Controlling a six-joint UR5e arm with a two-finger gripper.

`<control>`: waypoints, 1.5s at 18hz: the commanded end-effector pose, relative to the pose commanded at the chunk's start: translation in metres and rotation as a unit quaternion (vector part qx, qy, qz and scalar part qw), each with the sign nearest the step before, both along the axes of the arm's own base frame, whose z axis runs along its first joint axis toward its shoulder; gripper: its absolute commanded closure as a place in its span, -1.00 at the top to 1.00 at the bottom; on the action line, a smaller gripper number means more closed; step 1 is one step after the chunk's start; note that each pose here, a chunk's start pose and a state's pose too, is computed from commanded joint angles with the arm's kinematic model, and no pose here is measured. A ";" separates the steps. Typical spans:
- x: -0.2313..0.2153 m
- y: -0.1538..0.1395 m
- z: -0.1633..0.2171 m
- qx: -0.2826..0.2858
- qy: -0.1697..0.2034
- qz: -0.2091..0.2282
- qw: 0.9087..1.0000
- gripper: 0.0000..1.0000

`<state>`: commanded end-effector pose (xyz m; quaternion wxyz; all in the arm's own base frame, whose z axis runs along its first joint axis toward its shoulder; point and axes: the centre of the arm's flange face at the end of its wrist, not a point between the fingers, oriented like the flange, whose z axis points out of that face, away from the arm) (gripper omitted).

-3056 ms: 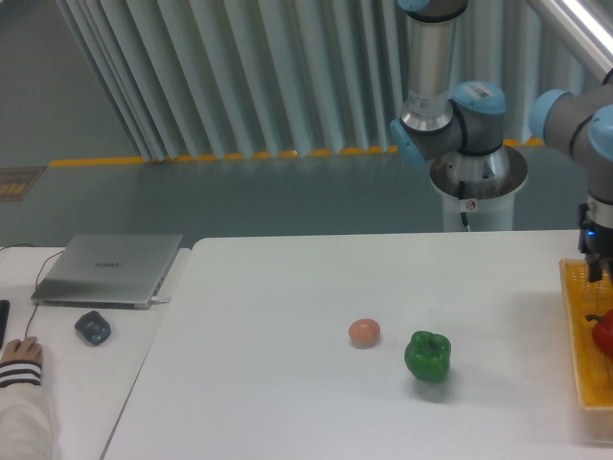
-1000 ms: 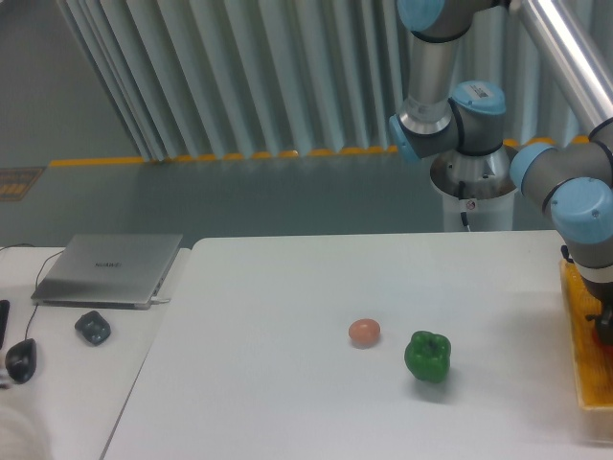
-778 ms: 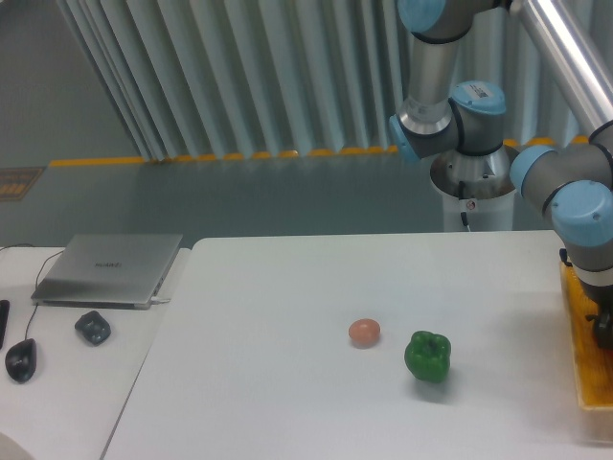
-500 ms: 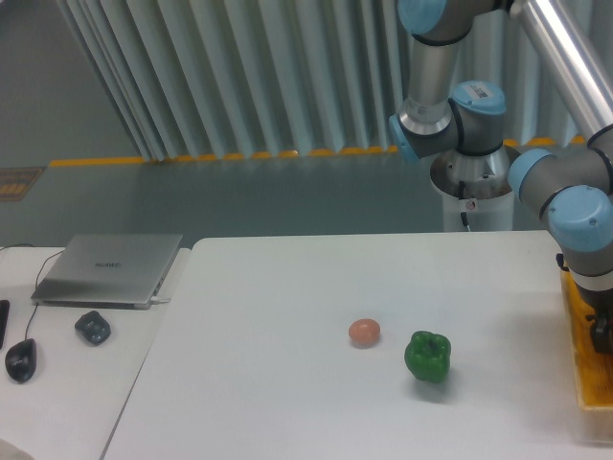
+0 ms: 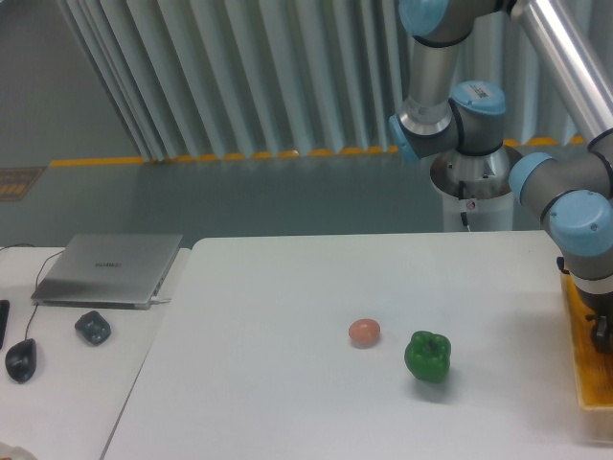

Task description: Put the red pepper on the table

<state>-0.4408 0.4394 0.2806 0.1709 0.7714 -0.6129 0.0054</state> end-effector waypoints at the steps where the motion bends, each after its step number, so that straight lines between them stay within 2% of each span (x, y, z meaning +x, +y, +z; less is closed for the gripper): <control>1: 0.000 0.000 0.001 0.000 0.000 0.000 1.000 0.11; 2: 0.000 0.000 0.001 -0.001 0.000 0.001 1.000 -0.04; 9: -0.003 -0.002 0.014 0.002 0.007 0.004 1.000 -0.16; 14: -0.002 -0.003 0.033 0.009 0.000 0.007 1.000 -0.16; 18: -0.013 -0.019 0.048 0.078 -0.046 0.034 0.995 -0.15; 23: -0.014 -0.018 0.061 0.095 -0.070 0.053 0.992 -0.16; 27: -0.022 -0.018 0.075 0.158 -0.123 0.084 0.976 -0.16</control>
